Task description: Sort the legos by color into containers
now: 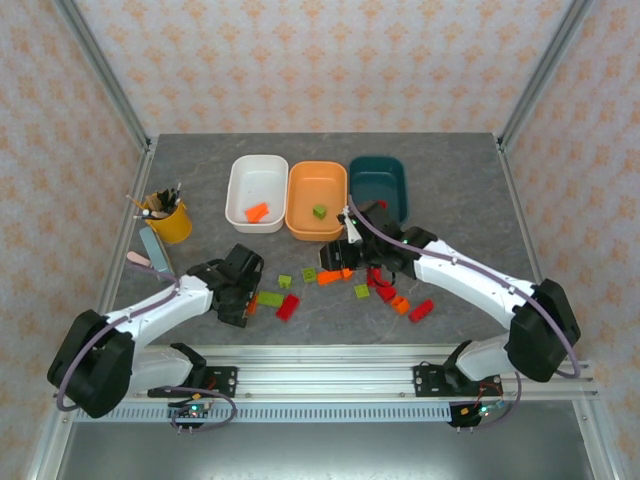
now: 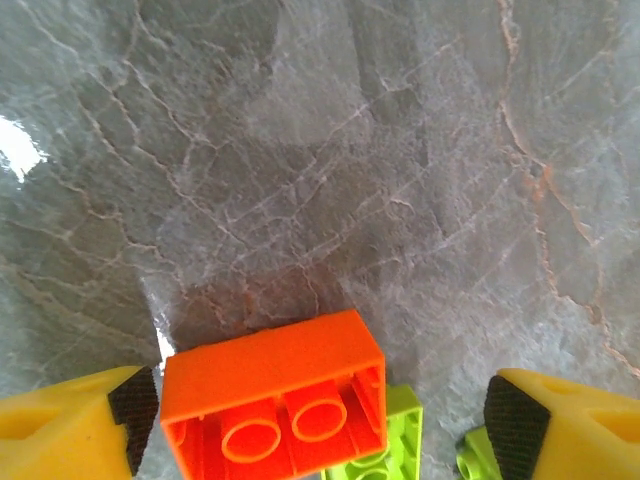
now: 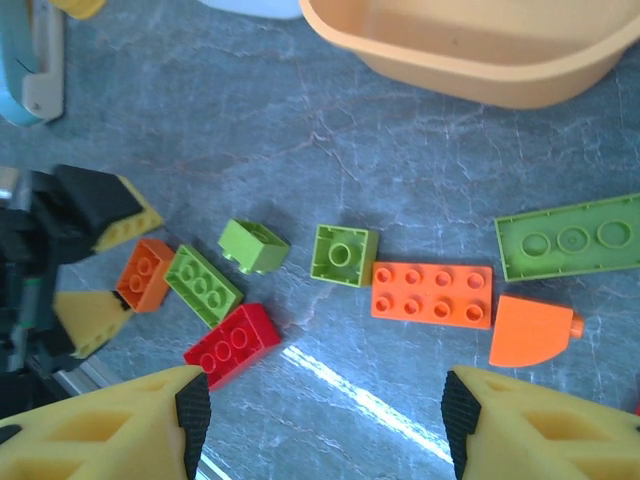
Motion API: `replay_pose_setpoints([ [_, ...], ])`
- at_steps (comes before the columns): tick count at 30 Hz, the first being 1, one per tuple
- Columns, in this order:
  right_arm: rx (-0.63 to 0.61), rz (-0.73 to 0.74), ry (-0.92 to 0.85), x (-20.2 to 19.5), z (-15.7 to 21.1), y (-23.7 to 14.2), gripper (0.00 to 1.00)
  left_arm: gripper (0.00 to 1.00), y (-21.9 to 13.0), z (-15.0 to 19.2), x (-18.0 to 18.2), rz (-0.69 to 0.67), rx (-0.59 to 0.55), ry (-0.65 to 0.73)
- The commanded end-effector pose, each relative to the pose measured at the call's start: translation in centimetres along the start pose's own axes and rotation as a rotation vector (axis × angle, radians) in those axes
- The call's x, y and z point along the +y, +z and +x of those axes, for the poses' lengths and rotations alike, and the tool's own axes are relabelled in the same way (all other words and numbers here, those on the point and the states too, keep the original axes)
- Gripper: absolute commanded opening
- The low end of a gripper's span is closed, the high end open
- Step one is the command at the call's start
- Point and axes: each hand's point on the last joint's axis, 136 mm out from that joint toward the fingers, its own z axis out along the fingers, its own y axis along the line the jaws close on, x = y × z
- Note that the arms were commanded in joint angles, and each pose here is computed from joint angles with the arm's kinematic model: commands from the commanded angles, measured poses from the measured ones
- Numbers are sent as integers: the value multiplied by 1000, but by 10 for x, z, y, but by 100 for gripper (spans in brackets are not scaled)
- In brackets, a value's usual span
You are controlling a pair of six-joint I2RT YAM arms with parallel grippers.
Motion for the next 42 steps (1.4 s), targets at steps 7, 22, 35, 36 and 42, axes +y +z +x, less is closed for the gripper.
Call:
replay_pose_setpoints([
  [7, -45, -20, -5, 7, -10, -5, 62, 63, 10, -7, 5, -11, -32, -33],
  [22, -184, 52, 22, 5, -46, -31, 61, 55, -78, -46, -71, 105, -192, 228],
  [35, -363, 22, 146, -2, -95, -68, 61, 58, -35, -43, -239, 72, -8, 650],
  [36, -364, 29, 150, -4, -93, -69, 61, 58, -27, -41, -245, 62, 12, 665],
  [42, -355, 129, 219, -35, -73, -73, 61, 61, 6, -44, -243, -48, 39, 702],
])
